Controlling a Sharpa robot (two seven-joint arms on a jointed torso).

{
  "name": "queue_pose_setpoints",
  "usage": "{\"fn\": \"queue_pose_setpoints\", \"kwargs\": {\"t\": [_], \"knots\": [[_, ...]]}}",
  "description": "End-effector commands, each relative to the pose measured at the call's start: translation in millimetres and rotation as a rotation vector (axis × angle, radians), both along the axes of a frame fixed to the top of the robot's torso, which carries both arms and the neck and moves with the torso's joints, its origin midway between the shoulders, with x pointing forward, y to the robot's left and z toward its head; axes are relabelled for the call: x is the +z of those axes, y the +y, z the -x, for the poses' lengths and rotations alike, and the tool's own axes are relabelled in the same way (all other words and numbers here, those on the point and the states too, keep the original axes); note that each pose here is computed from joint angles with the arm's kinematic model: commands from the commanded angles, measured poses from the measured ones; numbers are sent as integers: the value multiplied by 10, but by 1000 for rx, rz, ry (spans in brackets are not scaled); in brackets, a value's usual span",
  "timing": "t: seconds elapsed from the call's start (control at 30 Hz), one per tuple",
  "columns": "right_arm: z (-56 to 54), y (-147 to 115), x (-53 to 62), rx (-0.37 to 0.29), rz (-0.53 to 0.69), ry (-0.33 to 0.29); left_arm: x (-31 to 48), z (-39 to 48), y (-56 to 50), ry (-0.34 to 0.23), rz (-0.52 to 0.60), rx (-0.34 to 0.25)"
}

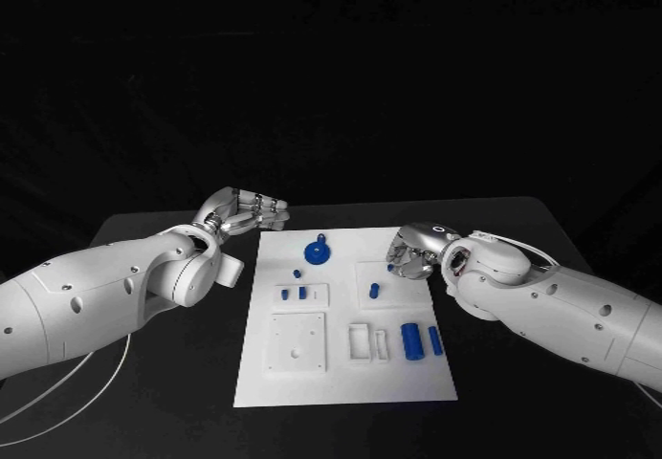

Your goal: Assemble the parts on the task board

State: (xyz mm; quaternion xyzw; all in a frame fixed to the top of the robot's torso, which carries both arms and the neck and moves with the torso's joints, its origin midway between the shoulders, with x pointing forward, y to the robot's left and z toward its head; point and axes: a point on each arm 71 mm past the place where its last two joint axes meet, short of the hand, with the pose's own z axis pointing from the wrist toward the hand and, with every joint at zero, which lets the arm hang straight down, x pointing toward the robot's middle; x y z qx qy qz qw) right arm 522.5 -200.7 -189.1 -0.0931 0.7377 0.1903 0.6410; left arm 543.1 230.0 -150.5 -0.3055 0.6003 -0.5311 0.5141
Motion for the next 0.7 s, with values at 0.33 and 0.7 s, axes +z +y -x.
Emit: {"fn": "queue_pose_setpoints", "kwargs": {"t": [0.33,0.7], "knots": [[-4,26,-81,6,42,20,22,3,-5,-19,7,5],[2,59,-141,13,47,30,22,1,-8,-19,6,6]]}}
